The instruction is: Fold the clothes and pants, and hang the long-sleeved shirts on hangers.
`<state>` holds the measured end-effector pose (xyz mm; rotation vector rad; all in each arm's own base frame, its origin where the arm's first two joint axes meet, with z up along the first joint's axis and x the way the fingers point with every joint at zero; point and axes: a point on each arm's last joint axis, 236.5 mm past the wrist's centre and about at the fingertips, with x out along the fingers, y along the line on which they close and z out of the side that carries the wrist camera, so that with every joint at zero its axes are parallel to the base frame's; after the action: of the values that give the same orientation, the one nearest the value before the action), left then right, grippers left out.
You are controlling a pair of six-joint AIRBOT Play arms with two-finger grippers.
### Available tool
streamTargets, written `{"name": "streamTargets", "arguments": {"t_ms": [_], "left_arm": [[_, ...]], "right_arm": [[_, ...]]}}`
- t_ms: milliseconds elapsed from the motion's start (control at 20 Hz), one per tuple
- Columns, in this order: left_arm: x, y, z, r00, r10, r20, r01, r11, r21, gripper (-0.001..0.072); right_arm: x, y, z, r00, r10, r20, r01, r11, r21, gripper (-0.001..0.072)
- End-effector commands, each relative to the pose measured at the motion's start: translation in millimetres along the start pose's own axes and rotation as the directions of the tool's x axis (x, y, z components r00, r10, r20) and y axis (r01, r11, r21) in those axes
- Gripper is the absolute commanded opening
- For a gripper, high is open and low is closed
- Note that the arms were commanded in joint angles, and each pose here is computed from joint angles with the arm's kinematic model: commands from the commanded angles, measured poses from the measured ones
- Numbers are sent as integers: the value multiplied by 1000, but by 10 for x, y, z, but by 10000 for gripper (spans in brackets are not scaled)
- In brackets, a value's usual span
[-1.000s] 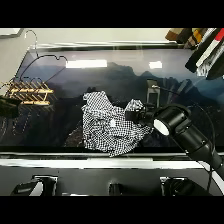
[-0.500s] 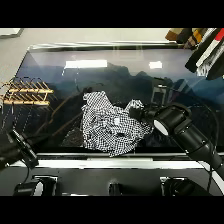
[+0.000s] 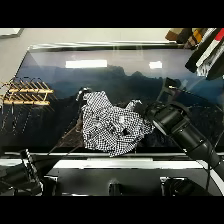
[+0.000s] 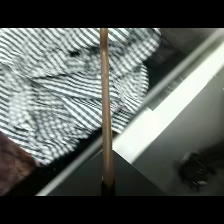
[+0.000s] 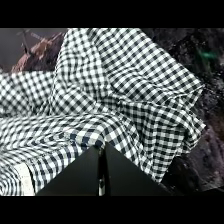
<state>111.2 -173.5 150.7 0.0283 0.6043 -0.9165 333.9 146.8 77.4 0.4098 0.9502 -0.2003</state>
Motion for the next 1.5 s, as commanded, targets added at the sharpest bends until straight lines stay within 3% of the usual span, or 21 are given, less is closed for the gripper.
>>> {"name": "streamTargets", "arguments": {"t_ms": [0,300,900,1050,1250,1450], "left_arm": [[-3,-132,-108,998,-52,-38,52,999,-17,12],[67,-140,-183,995,-88,-44,85,995,-60,12],[306,-2,-455,989,-132,-66,121,982,-147,12],[336,113,-436,993,-101,-65,91,985,-145,11],[358,498,-445,996,48,-77,-58,989,-133,11],[246,316,-201,1000,14,-26,-16,996,-89,11]], "right_arm": [[23,-50,49,999,-26,21,25,999,44,29],[6,-209,195,992,-93,83,86,993,78,29],[-77,-5,150,998,12,60,-16,998,56,29],[-130,107,161,996,70,63,-72,997,32,29],[-296,118,222,990,109,86,-109,994,-4,29],[-341,77,249,990,101,96,-98,995,-36,29]]}}
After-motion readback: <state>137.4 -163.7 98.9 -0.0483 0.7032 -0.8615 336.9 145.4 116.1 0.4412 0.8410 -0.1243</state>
